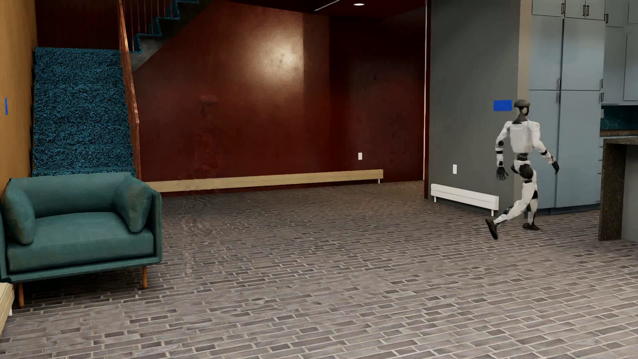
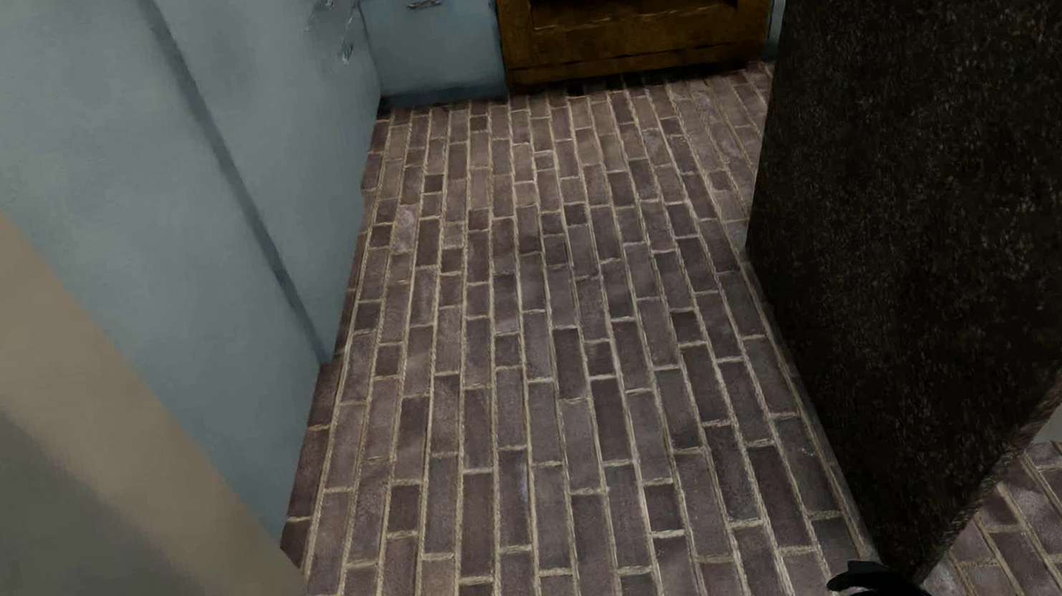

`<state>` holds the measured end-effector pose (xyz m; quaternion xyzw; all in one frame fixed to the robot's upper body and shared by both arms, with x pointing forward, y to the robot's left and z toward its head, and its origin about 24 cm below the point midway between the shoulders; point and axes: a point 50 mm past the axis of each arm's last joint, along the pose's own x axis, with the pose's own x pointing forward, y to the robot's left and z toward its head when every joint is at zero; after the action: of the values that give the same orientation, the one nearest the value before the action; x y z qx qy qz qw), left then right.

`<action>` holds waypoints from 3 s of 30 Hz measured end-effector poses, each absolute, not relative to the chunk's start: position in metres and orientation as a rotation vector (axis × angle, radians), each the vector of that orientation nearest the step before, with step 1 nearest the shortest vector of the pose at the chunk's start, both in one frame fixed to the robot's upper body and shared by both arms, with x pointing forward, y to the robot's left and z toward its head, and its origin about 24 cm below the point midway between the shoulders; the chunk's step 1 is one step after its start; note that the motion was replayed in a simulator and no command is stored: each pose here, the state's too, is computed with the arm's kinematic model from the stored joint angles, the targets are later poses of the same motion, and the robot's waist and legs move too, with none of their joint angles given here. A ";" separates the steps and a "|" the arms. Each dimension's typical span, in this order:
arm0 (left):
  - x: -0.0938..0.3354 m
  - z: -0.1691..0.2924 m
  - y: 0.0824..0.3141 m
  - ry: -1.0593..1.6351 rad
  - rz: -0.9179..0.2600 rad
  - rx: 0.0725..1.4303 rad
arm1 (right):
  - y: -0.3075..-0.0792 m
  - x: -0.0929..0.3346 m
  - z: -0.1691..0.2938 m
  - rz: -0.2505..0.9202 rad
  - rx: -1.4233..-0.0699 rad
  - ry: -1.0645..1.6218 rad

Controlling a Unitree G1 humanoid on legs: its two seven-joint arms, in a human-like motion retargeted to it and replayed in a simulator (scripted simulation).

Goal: Walk towards the armchair

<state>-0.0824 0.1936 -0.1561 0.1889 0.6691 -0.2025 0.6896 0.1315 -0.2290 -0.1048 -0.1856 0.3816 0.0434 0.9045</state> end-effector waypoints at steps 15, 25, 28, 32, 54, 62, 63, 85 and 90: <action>0.122 -0.102 0.211 0.766 -0.194 0.398 | -0.194 -0.106 -0.148 0.326 -0.329 1.548; -0.011 -0.158 0.225 1.335 -0.275 0.455 | -0.232 0.020 -0.145 0.197 -0.427 1.190; -0.022 -0.153 0.241 1.361 -0.226 0.465 | -0.273 0.037 -0.130 -0.024 -0.415 1.132; -0.011 -0.148 0.251 1.324 -0.207 0.491 | -0.304 0.038 -0.122 -0.150 -0.427 1.140; -0.037 -0.157 0.206 1.370 -0.324 0.404 | -0.235 0.116 -0.102 0.146 -0.444 0.809; -0.012 -0.158 0.217 1.322 -0.284 0.431 | -0.246 0.032 -0.139 0.096 -0.408 1.149; 0.009 -0.155 0.223 1.262 -0.259 0.445 | -0.245 0.017 -0.143 0.108 -0.406 1.205; -0.044 -0.156 0.199 1.364 -0.552 0.520 | -0.222 0.106 -0.119 0.171 -0.416 0.888; -0.103 -0.146 0.212 1.533 -0.592 0.534 | -0.247 0.190 -0.061 0.061 -0.467 0.572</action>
<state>-0.1031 0.2120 -0.1460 0.2349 0.6746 -0.2604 0.6495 0.1896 -0.2465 -0.0612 -0.2282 0.2794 0.0300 0.9322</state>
